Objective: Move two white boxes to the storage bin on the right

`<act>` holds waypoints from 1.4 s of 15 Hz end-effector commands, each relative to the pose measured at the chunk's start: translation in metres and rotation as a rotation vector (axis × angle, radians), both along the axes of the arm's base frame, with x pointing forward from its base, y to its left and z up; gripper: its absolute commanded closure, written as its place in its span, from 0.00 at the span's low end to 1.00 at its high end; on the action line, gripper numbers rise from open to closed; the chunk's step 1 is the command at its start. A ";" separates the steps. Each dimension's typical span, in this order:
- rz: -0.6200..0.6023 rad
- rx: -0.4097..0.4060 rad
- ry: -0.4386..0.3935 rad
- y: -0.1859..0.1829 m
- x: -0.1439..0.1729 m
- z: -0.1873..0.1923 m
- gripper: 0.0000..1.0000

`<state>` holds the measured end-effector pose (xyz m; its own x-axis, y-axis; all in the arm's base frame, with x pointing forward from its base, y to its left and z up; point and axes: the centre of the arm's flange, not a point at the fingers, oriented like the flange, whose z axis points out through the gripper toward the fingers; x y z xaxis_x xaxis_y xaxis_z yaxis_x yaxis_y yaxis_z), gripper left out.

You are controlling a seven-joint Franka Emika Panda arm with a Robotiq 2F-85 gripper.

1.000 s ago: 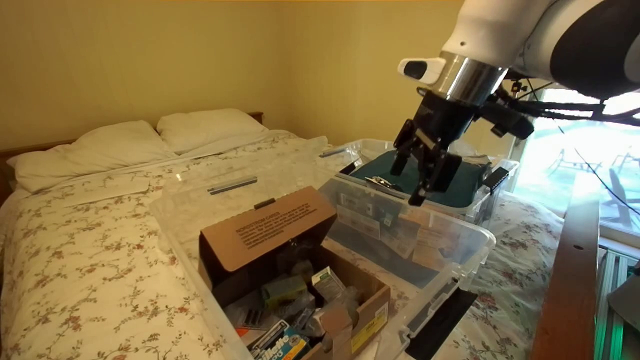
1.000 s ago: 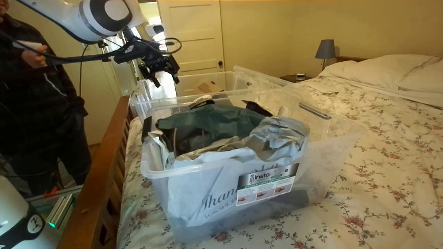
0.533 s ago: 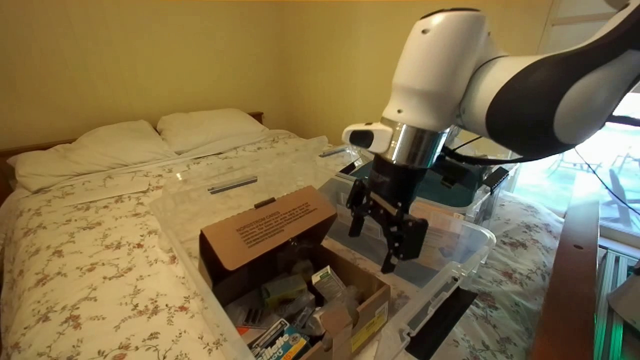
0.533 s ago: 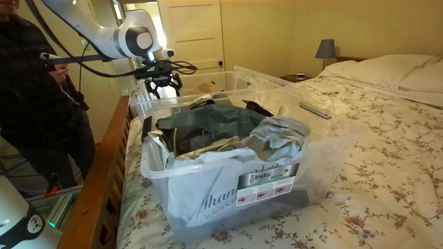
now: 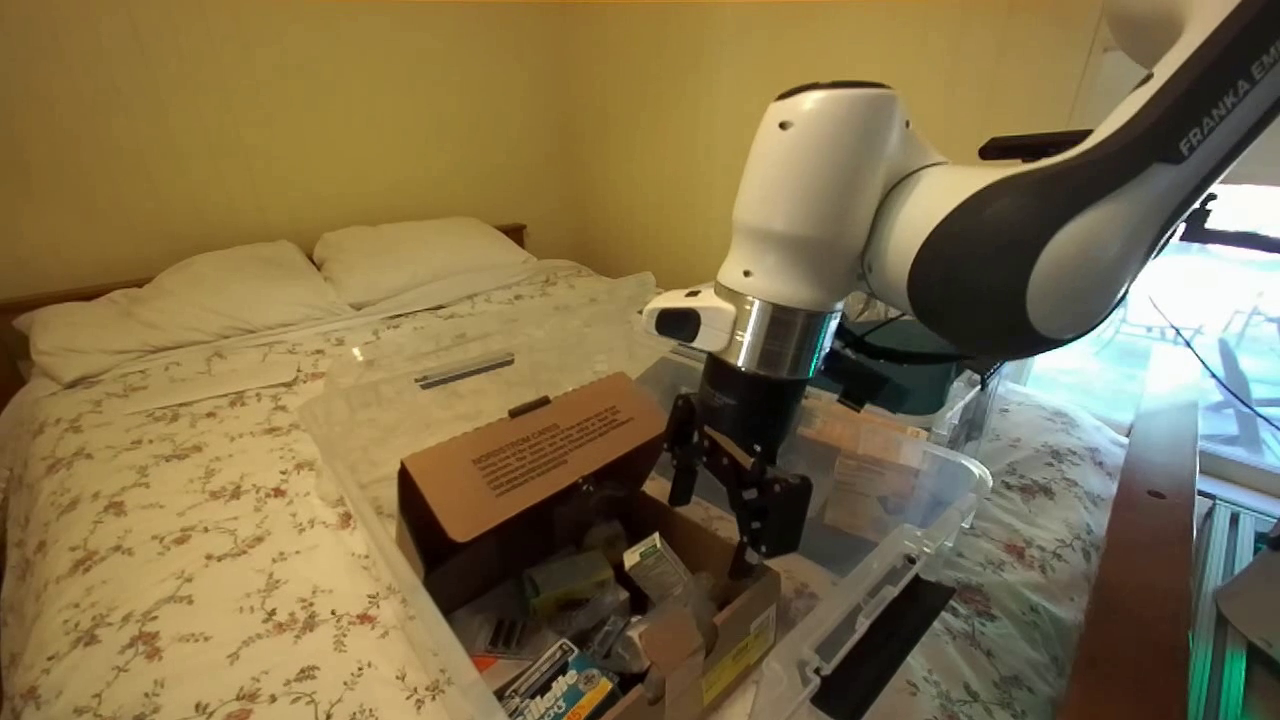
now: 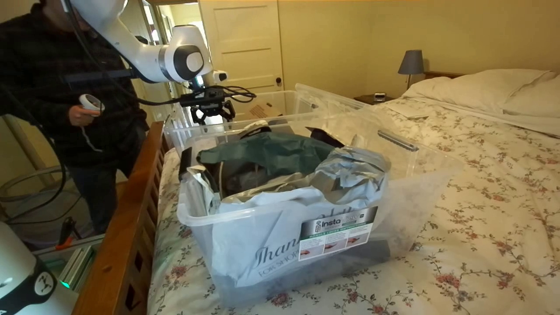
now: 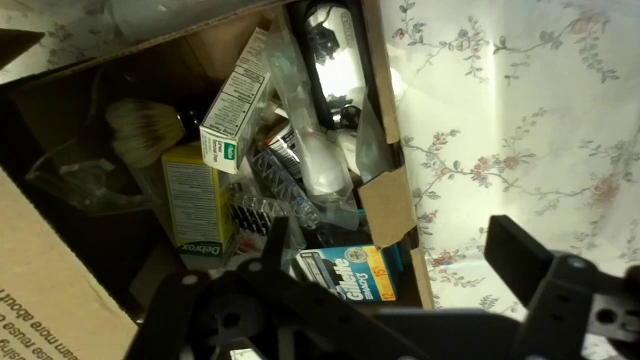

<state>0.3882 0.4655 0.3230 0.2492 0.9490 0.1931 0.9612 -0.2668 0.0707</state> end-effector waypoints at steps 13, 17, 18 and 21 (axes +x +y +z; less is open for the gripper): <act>-0.256 -0.367 -0.357 0.095 0.043 -0.073 0.00; -0.260 -0.506 -0.258 0.094 0.055 -0.067 0.00; -0.260 -0.527 -0.206 0.092 0.054 -0.071 0.00; -0.263 -0.533 -0.102 0.094 0.051 -0.082 0.01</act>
